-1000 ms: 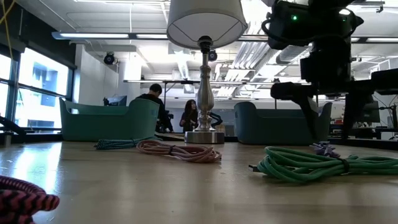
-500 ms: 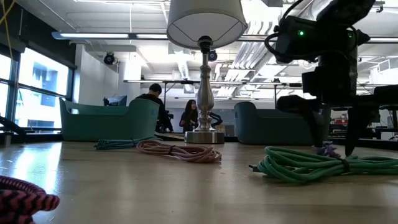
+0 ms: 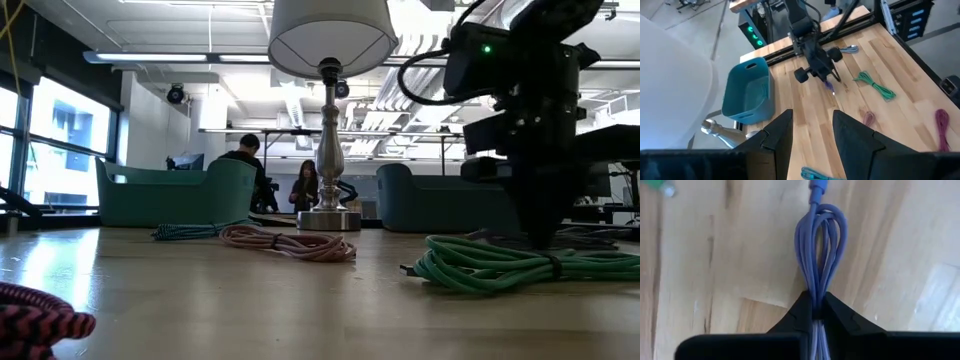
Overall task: Pick & Place USB Port
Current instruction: Put the top purple charger cable into the green bin
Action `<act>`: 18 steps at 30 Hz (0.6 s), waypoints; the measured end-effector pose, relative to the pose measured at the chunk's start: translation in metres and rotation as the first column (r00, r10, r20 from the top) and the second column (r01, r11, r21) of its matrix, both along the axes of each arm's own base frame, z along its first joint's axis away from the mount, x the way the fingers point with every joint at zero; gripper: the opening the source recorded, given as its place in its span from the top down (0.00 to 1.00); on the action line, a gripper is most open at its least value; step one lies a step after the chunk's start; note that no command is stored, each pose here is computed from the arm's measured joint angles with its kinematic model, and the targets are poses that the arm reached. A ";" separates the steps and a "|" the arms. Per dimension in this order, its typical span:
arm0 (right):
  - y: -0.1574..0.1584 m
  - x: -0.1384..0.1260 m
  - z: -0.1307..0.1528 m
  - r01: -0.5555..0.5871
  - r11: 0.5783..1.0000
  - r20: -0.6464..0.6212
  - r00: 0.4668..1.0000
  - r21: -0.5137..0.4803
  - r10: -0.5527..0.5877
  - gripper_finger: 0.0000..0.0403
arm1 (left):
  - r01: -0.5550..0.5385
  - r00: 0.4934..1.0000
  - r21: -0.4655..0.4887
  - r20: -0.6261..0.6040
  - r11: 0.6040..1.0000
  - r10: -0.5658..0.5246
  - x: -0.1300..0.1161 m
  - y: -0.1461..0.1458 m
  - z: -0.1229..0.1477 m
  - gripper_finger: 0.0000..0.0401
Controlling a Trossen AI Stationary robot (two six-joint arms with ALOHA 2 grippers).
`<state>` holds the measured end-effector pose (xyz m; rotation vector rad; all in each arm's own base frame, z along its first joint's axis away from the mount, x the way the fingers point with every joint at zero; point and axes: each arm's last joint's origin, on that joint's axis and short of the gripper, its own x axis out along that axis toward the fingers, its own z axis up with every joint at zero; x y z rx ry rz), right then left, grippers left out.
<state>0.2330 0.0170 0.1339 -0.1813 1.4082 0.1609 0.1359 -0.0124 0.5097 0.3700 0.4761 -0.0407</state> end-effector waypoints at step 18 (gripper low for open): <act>0.007 -0.006 0.248 0.295 0.919 0.680 0.732 -0.260 -0.043 0.97 | 0.010 0.997 -0.164 0.076 0.986 0.002 0.036 -0.007 0.003 0.66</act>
